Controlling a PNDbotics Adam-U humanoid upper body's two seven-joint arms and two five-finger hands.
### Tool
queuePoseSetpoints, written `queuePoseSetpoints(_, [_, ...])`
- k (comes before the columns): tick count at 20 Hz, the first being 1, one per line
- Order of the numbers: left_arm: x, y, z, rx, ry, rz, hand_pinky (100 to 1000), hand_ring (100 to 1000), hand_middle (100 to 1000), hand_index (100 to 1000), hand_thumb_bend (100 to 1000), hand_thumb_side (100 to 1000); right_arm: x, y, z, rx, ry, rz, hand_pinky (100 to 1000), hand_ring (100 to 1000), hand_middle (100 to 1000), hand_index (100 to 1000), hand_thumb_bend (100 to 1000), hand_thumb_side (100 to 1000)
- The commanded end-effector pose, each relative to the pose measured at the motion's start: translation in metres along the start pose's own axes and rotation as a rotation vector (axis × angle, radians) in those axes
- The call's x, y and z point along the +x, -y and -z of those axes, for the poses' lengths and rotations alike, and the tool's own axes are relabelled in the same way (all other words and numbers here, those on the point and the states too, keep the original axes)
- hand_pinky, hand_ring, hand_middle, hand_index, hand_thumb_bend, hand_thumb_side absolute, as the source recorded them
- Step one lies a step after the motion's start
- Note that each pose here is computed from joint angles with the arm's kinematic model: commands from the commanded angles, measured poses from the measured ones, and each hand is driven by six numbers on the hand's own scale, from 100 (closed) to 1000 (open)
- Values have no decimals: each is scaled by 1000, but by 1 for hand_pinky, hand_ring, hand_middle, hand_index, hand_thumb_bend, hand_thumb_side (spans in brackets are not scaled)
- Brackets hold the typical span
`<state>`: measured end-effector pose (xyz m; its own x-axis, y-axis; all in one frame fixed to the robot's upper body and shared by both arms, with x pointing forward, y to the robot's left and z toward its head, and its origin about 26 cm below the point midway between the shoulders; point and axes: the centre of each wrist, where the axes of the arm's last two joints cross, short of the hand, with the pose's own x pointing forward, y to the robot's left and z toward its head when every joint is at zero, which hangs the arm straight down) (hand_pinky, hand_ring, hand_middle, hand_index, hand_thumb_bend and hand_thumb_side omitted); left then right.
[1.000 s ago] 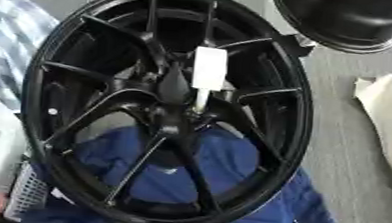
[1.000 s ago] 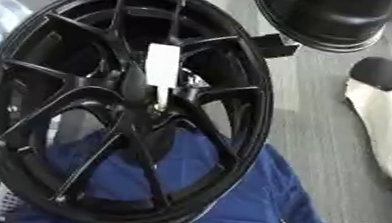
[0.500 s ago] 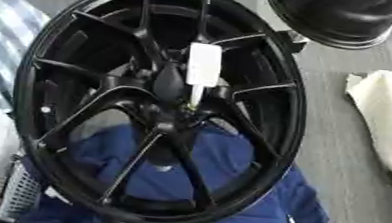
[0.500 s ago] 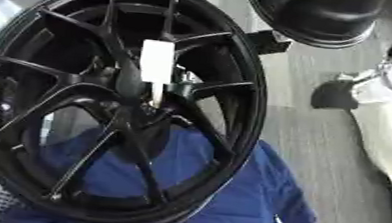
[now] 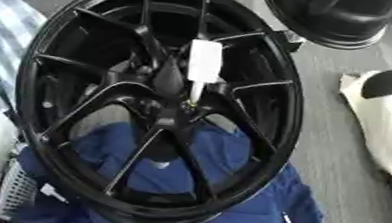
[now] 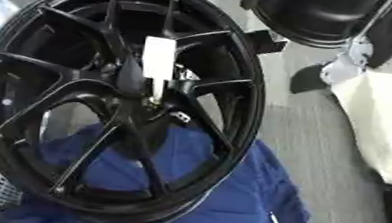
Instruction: Pull the pin out of the wheel hub.
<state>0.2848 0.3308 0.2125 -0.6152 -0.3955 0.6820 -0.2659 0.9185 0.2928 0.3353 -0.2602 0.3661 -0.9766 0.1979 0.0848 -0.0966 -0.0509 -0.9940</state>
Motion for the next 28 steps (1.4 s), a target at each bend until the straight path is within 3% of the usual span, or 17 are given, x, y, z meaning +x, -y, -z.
queuePoseSetpoints(1, [7,-5,6,-25,30,24,891,691,672,773,168,651,-5,8,13,35,8,-16,821,773,668,781,568,308])
queuePoseSetpoints(7, [7,-6,6,-21,27,26,891,690,672,773,168,650,-22,20,49,86,13,-8,823,782,681,789,577,314])
queuePoseSetpoints(13, [7,-5,5,-19,23,22,891,690,673,773,168,651,-41,18,69,117,-37,21,830,795,701,809,595,321])
queuePoseSetpoints(17, [7,-5,6,-20,22,20,892,690,674,772,162,652,-49,13,78,138,-80,31,833,807,719,829,625,287])
queuePoseSetpoints(20, [7,-5,6,-21,22,19,892,690,674,772,166,654,-53,7,82,159,-121,43,834,814,726,840,627,313])
queuePoseSetpoints(28, [8,-3,7,-25,21,9,892,689,675,772,166,656,-52,-5,88,161,-211,66,827,809,718,841,657,296])
